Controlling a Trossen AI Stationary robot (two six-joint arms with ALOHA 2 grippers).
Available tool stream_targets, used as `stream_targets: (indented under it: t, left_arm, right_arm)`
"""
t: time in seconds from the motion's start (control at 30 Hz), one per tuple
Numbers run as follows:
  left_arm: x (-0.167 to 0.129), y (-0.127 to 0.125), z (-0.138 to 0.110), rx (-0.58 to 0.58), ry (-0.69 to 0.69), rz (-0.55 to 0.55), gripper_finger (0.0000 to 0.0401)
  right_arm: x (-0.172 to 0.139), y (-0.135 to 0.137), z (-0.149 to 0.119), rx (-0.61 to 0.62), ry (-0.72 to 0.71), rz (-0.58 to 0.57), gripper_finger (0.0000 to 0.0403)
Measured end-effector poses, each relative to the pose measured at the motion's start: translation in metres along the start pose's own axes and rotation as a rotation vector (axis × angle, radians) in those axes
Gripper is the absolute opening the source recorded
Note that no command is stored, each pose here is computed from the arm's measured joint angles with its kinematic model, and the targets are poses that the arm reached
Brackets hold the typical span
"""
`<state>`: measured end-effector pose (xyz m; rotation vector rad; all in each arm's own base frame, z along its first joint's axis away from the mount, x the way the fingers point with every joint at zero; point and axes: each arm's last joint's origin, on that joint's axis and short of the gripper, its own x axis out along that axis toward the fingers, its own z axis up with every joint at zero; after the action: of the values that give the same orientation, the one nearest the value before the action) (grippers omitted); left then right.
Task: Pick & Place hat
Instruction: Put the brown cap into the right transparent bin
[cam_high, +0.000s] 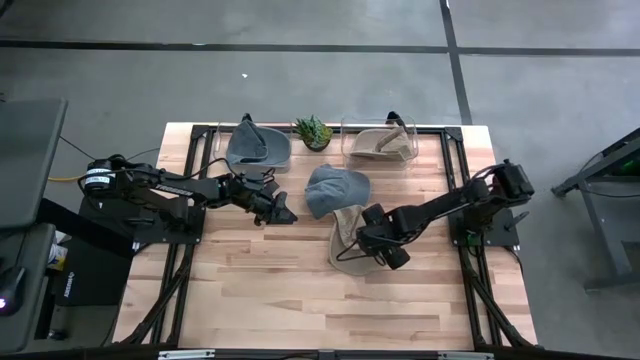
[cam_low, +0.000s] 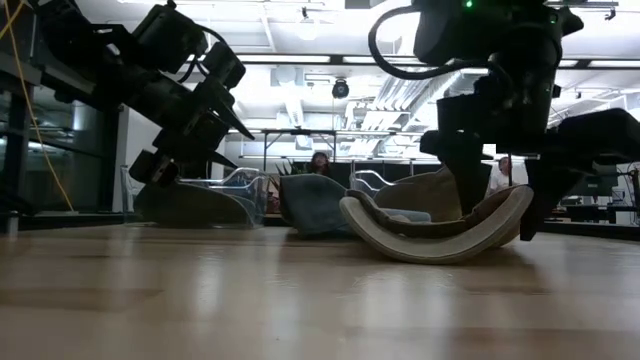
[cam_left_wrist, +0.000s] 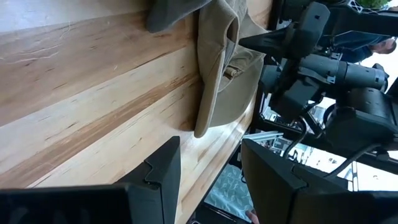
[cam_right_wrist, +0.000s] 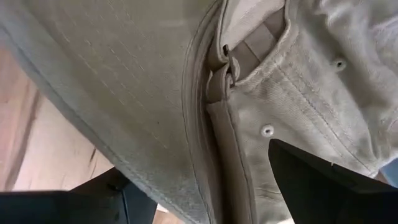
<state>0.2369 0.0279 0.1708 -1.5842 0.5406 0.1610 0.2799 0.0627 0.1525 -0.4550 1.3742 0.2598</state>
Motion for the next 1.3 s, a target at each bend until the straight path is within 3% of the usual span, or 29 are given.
stream_targets:
  t: [0.23, 0.37, 0.9, 1.3]
  left_arm:
    - [0.0000, 0.0001, -0.0001, -0.003, 0.002, 0.001, 0.0147]
    - [0.0000, 0.0001, -0.0001, -0.003, 0.002, 0.001, 0.0147]
    - [0.0000, 0.0001, -0.0001, -0.007, 0.002, 0.001, 0.0147]
    - [0.0000, 0.0002, -0.0002, -0.008, 0.003, 0.002, 0.0147]
  right_arm:
    - [0.0016, -0.0006, 0.0001, 0.015, -0.016, 0.078, 0.0273]
    - [0.0015, -0.0003, 0.0002, 0.027, -0.020, 0.092, 0.0249]
    - [0.0012, 0.0003, 0.0008, 0.098, -0.026, 0.115, 0.0019]
    - [-0.0023, 0.0020, 0.0025, 0.117, -0.047, 0.195, 0.0010]
